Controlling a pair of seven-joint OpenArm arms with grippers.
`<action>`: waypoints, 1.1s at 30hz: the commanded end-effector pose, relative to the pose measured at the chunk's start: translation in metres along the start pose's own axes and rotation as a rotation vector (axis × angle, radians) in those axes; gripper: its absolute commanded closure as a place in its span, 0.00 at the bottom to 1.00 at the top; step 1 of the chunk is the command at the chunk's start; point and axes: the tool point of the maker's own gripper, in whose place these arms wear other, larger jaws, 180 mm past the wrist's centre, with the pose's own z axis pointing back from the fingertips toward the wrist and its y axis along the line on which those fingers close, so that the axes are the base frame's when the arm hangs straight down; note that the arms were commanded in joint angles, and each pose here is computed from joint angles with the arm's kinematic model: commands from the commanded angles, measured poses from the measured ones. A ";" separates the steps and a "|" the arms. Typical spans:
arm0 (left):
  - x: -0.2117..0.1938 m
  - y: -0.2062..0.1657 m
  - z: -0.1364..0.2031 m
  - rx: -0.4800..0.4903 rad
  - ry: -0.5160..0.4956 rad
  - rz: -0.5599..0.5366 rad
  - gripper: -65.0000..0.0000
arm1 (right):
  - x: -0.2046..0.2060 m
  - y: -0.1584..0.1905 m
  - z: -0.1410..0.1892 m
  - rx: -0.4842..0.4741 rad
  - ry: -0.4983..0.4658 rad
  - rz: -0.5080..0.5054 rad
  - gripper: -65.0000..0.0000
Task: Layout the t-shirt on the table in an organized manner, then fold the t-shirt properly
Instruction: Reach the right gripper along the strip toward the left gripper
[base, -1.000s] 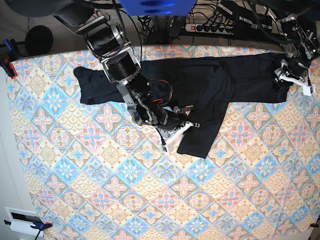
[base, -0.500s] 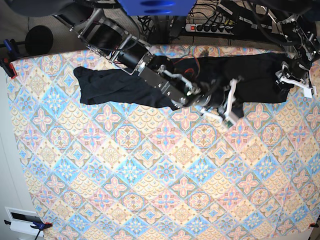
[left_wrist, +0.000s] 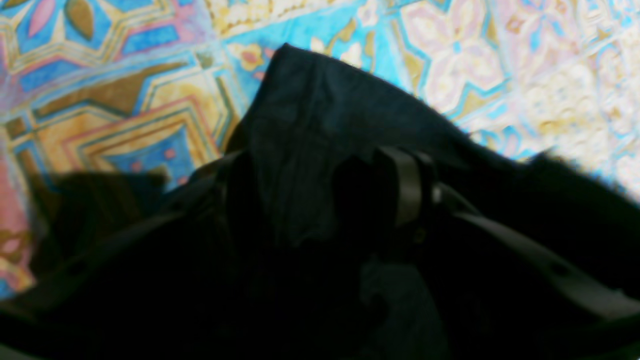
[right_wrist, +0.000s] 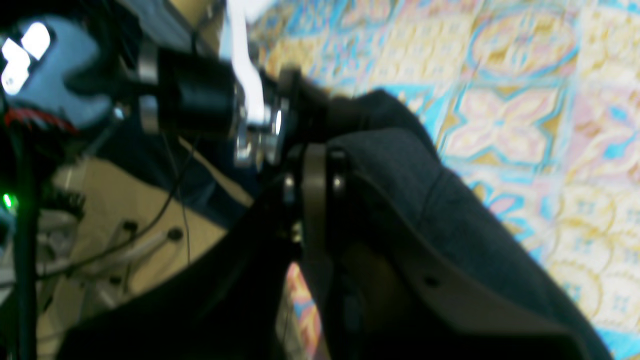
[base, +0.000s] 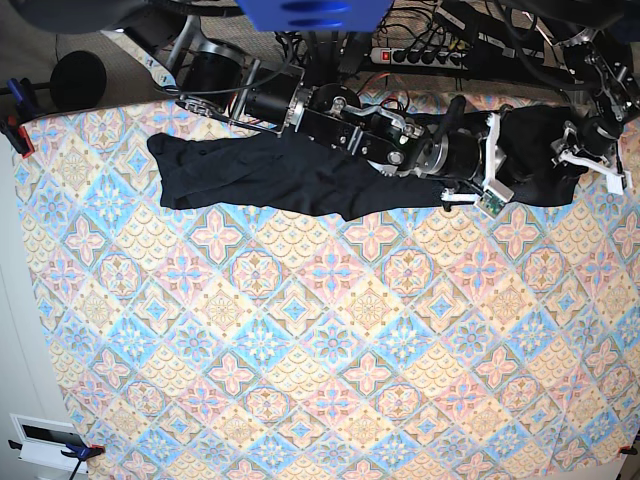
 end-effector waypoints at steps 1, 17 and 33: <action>0.016 0.001 0.005 0.000 -0.042 -0.022 0.47 | 0.030 0.011 -0.002 0.034 -0.091 0.012 1.00; 0.002 -0.010 -0.003 -0.026 -0.034 0.018 0.47 | 0.094 0.013 0.017 0.039 -0.481 0.001 1.00; -0.008 -0.010 -0.007 -0.006 -0.007 0.008 0.47 | 0.076 0.059 0.014 0.155 -0.435 0.043 0.58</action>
